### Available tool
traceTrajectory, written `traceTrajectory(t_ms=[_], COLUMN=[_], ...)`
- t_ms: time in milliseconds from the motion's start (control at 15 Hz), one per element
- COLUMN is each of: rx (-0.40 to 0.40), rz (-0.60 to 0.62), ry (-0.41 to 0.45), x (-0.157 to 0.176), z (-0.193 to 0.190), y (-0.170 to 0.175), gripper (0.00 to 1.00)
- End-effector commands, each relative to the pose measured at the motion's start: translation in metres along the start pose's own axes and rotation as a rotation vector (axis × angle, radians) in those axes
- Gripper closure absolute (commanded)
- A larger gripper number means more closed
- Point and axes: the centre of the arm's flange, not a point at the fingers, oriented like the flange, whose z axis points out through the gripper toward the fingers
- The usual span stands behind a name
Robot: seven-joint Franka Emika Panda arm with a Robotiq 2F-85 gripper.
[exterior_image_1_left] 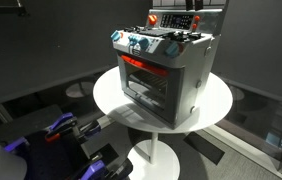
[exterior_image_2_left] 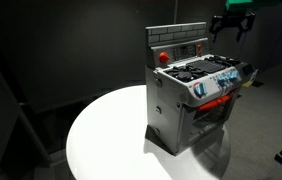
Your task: Press a button on the stove
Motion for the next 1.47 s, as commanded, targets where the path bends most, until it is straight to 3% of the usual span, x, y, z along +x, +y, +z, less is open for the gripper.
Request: traceTrajectory(t_ms=[0, 1400], rx=[0.04, 0.107], rz=[0.005, 0.021], ry=[0.008, 0.013], x=[0.01, 0.031], z=[0.008, 0.039], y=[-0.005, -0.034], gripper=[0.0, 0.0])
